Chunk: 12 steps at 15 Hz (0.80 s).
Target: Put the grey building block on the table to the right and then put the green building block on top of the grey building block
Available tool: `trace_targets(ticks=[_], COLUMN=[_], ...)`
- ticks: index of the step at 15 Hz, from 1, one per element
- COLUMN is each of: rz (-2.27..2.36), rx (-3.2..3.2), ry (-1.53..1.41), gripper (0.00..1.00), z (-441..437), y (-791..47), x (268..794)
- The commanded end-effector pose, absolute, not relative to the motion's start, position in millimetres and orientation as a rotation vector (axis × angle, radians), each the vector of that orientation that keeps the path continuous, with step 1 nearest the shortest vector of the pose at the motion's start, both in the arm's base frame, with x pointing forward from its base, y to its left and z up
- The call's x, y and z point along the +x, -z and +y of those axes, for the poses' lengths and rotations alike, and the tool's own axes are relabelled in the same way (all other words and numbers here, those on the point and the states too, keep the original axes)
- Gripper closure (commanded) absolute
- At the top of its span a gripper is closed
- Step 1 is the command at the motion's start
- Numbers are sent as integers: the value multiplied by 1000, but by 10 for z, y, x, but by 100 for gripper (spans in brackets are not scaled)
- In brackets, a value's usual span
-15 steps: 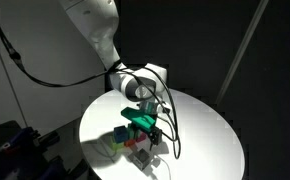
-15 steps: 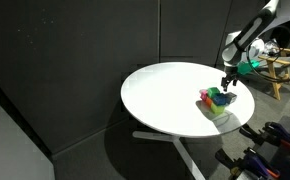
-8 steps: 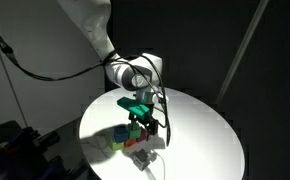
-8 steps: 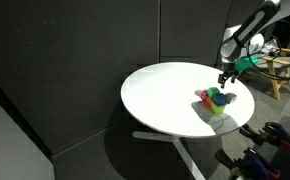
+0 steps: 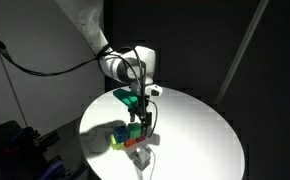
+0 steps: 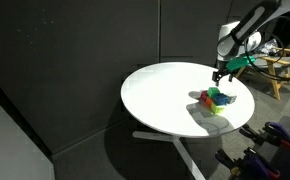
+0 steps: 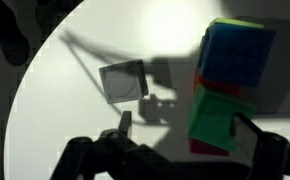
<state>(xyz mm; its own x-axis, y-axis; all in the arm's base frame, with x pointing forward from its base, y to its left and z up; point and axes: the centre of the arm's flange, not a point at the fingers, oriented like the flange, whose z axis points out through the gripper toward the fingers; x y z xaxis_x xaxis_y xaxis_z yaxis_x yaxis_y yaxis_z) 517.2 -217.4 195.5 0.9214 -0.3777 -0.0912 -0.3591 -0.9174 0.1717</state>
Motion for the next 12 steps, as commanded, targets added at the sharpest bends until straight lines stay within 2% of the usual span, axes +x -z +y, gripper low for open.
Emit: trace_targets(ticks=[1, 12], rz=[-677, -862], rx=[2902, 2948], ry=[145, 2], gripper=[0, 0], z=[-2128, -2204], y=[-2014, -1944], x=[5099, 5053])
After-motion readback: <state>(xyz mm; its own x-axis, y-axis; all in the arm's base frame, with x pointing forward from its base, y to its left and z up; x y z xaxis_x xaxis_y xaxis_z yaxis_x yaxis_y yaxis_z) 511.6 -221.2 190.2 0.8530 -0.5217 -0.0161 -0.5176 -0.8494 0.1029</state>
